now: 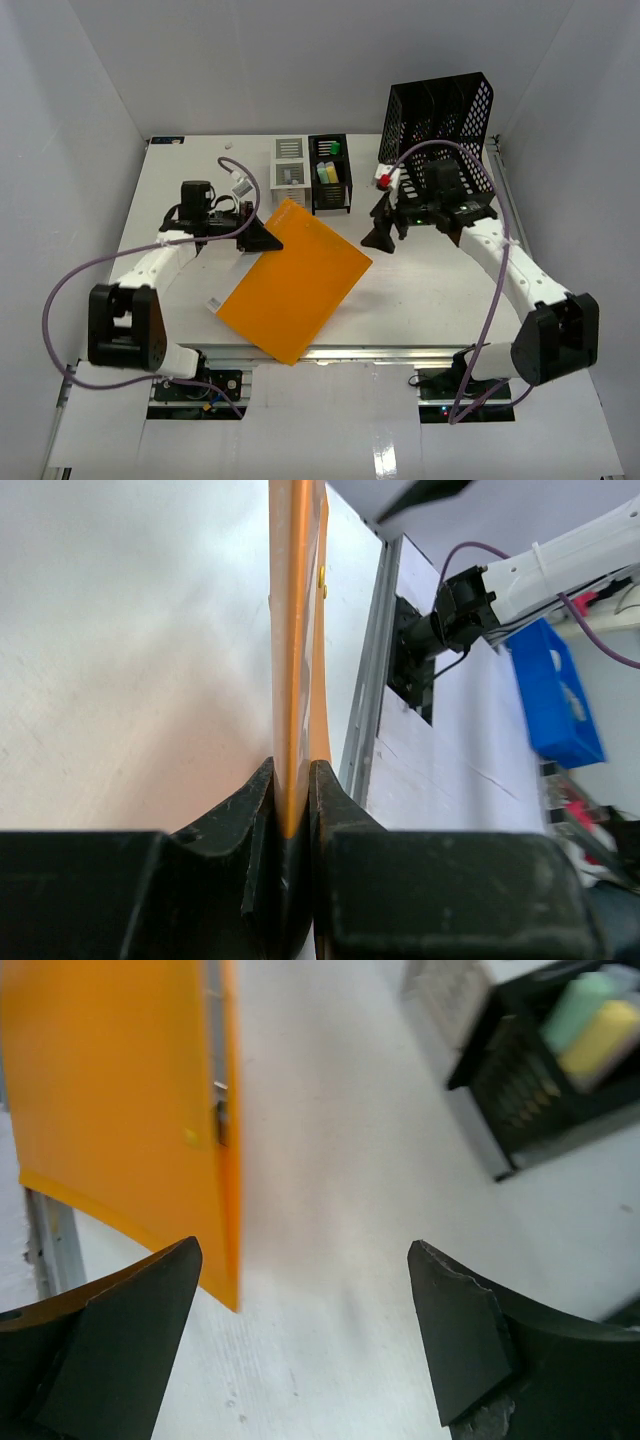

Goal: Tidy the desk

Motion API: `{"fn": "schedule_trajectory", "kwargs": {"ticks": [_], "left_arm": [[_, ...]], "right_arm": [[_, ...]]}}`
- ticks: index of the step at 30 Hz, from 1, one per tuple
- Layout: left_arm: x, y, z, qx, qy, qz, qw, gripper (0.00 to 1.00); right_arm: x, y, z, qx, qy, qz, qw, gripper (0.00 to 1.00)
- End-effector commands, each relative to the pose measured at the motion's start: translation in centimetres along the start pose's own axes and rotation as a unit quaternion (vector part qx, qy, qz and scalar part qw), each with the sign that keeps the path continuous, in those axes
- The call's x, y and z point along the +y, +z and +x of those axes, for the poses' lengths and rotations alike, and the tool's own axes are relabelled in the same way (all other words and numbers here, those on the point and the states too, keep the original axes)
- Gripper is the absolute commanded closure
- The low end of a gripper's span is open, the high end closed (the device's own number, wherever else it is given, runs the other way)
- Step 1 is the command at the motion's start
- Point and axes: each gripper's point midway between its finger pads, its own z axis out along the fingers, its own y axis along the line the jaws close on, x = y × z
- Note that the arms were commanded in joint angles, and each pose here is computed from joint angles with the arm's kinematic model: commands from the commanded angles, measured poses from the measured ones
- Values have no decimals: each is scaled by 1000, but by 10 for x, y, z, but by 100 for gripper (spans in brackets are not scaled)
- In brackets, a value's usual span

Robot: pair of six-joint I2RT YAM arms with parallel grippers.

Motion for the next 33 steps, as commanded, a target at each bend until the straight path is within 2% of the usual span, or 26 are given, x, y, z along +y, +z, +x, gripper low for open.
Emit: {"fn": "schedule_trajectory", "kwargs": {"ticks": [1,3,6,11,14,16,20,25,30,31,33], "left_arm": [[-34,-9,-47,-71,88,-23,993,100],[-46,-12,-62,-115,97,-34,988,100],[-68,-16,-83,-201,91,-24,975,100],[-83,-13,-105,-255,82,-12,963,100],[-98,-8,-114,-267,76,12,961,100],[-107,-9,-120,-278,83,23,957,100],[-123,-4,-127,-284,86,41,954,100],[-124,2,-130,-287,97,27,953,100],[-124,11,-129,-286,98,38,952,100],[-126,14,-128,-284,98,41,953,100],[-125,18,-129,-285,100,36,953,100]], "right_arm": [[-23,-62,-24,-94,69,11,993,10],[-14,-71,-24,-115,98,-18,988,10],[14,-74,-18,-133,102,-55,984,10],[41,-83,-21,-175,79,-22,981,10],[44,-92,-35,-223,45,46,973,10],[43,-90,-28,-234,58,65,968,10],[42,-86,-26,-239,87,48,966,10],[43,-90,-52,-279,105,29,954,10],[24,-90,-69,-297,166,60,938,10],[21,-84,-65,-283,192,56,938,10],[20,-84,-74,-273,197,50,940,10]]}}
